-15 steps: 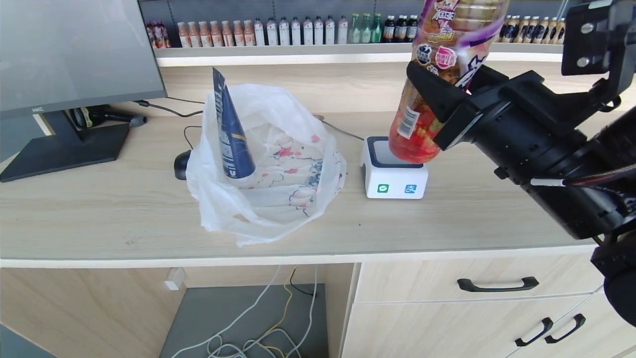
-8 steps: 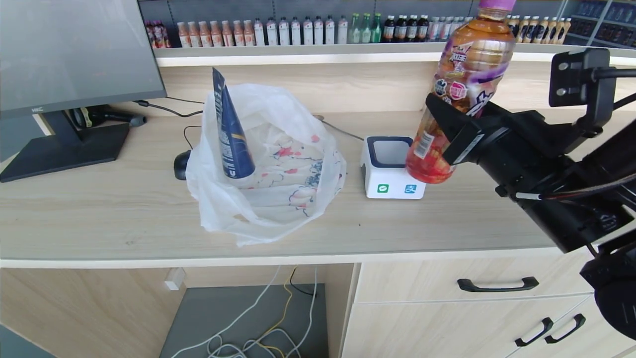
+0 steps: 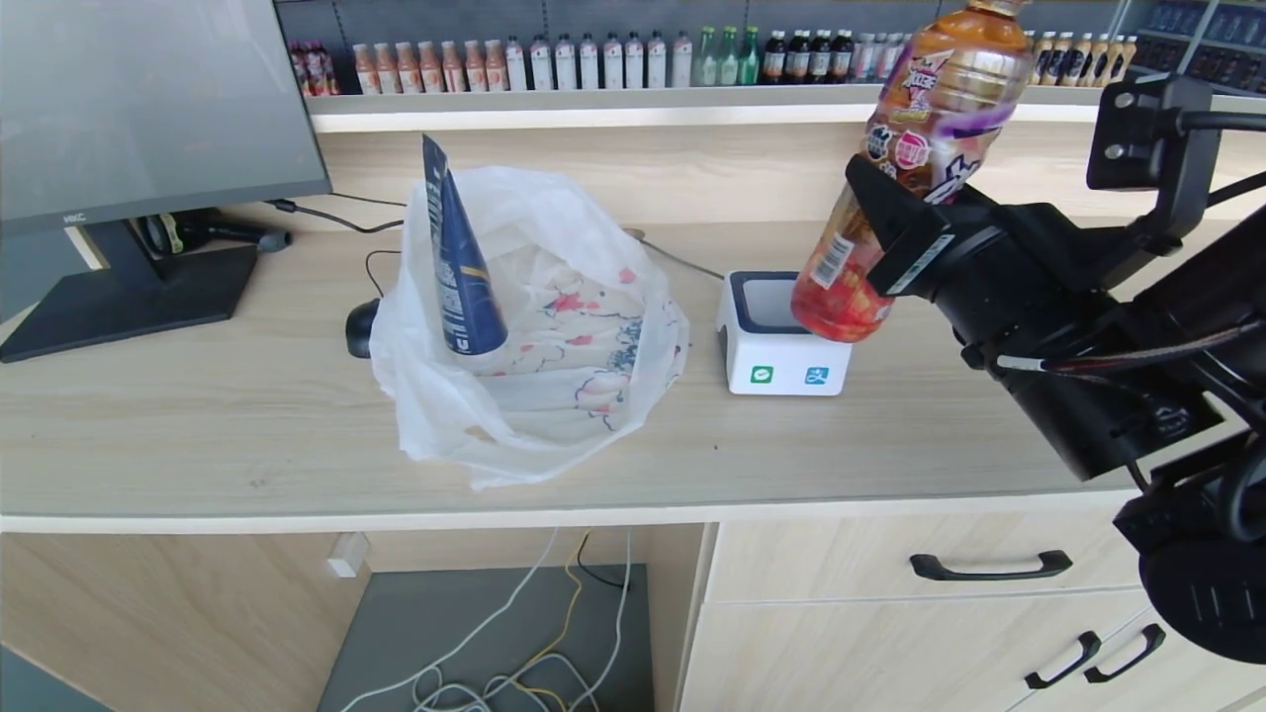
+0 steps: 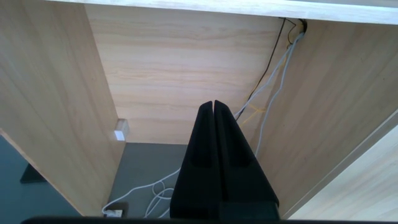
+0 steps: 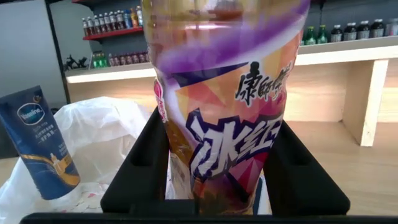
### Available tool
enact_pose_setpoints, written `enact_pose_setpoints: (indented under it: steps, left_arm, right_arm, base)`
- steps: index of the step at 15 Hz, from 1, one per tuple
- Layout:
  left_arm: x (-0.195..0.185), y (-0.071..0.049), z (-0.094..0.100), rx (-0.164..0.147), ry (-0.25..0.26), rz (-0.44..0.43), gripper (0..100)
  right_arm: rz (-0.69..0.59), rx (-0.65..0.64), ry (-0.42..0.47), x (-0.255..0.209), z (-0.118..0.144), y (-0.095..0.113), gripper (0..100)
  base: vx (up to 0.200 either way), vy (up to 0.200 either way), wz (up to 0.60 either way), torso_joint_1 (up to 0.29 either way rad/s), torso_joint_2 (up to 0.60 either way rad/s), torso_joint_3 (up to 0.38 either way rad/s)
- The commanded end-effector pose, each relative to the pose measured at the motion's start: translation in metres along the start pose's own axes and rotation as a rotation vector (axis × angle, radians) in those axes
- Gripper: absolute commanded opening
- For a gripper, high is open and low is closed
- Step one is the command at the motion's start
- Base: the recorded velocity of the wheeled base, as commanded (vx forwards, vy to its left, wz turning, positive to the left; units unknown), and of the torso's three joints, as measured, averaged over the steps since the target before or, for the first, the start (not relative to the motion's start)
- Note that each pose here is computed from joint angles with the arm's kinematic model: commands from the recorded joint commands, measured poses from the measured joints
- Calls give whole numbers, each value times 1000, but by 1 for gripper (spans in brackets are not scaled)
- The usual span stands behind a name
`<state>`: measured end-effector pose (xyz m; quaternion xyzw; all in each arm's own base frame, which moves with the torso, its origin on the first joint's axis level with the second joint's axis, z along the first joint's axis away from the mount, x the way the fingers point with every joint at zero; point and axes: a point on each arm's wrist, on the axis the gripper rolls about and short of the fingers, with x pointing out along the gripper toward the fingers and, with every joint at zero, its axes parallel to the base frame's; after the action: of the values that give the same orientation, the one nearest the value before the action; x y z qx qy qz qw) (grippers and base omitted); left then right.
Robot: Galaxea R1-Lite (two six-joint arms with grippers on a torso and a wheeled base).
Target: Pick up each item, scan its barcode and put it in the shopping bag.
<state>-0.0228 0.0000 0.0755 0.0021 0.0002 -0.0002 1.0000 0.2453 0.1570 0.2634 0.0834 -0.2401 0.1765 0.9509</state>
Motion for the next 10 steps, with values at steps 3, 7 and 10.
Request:
enact_pose_setpoints:
  steps: [3, 7, 10]
  left_arm:
    - [0, 0, 0, -1, 0, 0, 0]
    - [0, 0, 0, -6, 0, 0, 0]
    - [0, 0, 0, -6, 0, 0, 0]
  right_arm:
    - [17, 12, -1, 1, 0, 6, 0]
    - [20, 14, -9, -1, 4, 6, 0]
    - [23, 16, -11, -5, 7, 5, 0]
  base:
    - [0, 67, 0, 1, 1, 1]
    - [0, 200, 0, 2, 2, 2]
    - [0, 200, 0, 6, 5, 1]
